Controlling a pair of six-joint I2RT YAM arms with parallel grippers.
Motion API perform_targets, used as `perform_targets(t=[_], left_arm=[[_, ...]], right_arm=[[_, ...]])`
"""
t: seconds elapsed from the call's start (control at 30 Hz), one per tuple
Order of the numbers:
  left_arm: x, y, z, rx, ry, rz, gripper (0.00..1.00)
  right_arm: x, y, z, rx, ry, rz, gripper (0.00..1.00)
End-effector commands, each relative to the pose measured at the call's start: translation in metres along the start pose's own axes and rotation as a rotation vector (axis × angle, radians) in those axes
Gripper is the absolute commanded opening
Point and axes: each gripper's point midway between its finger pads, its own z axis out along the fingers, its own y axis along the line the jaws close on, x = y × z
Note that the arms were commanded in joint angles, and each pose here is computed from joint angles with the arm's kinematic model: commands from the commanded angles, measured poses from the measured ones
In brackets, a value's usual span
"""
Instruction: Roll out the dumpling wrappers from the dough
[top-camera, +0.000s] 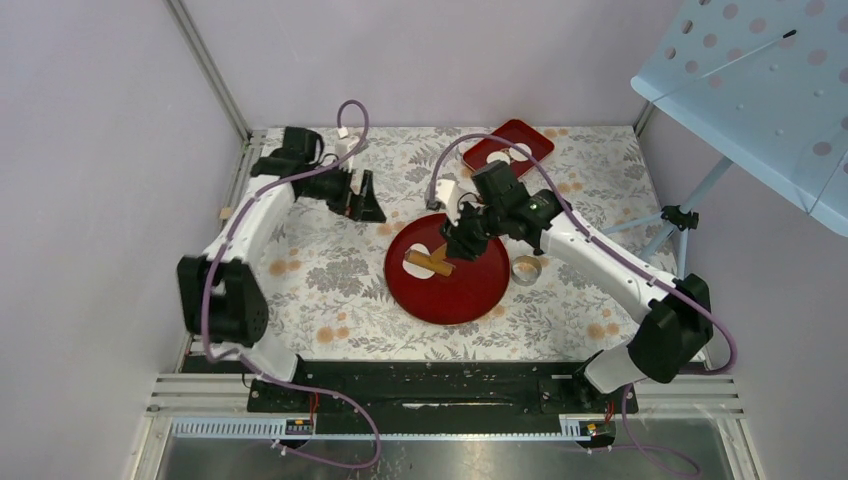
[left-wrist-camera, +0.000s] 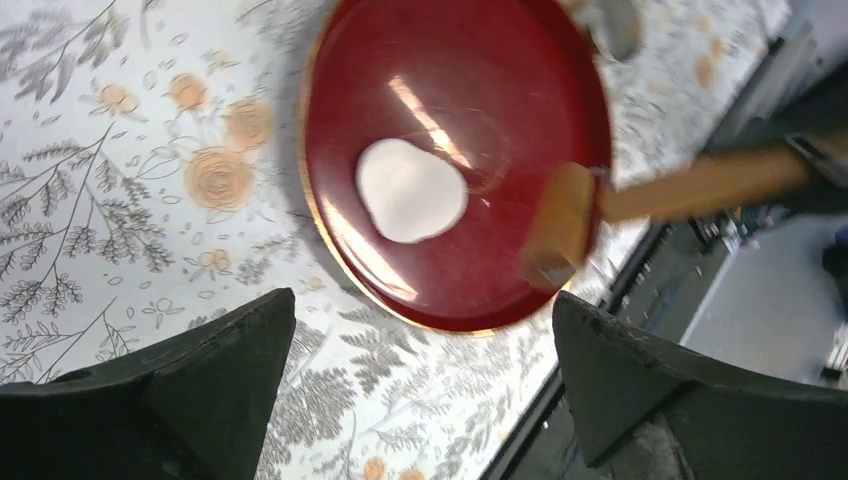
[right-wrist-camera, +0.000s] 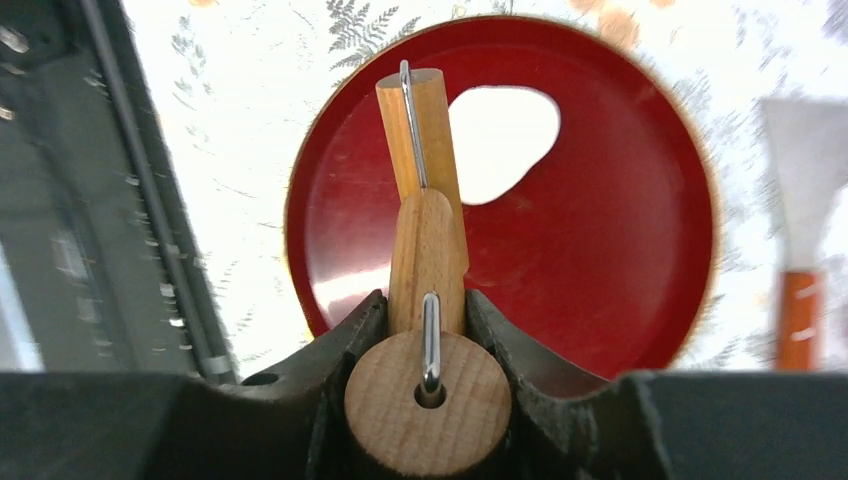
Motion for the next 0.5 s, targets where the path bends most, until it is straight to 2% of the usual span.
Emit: perform_targets(t=[0.0, 0.17, 0.47], left_arm=[[0.015, 0.084, 0.054, -0.215, 0.039, -0.236, 0.98], [0.042, 0.113, 0.089, -0.268, 0.107, -0.335, 0.92], [0.056, 0.107, 0.124, -0.265, 0.160, -0.331, 0.84]], right_arm=[[-0.037, -0.014, -0.006, 0.218, -0.002, -0.440, 0.00], [-0.039, -0.021, 0.019, 0.292, 0.143, -0.644, 0.00], [-0.039, -0.040, 0.054, 0.357, 0.236, -0.735, 0.00]])
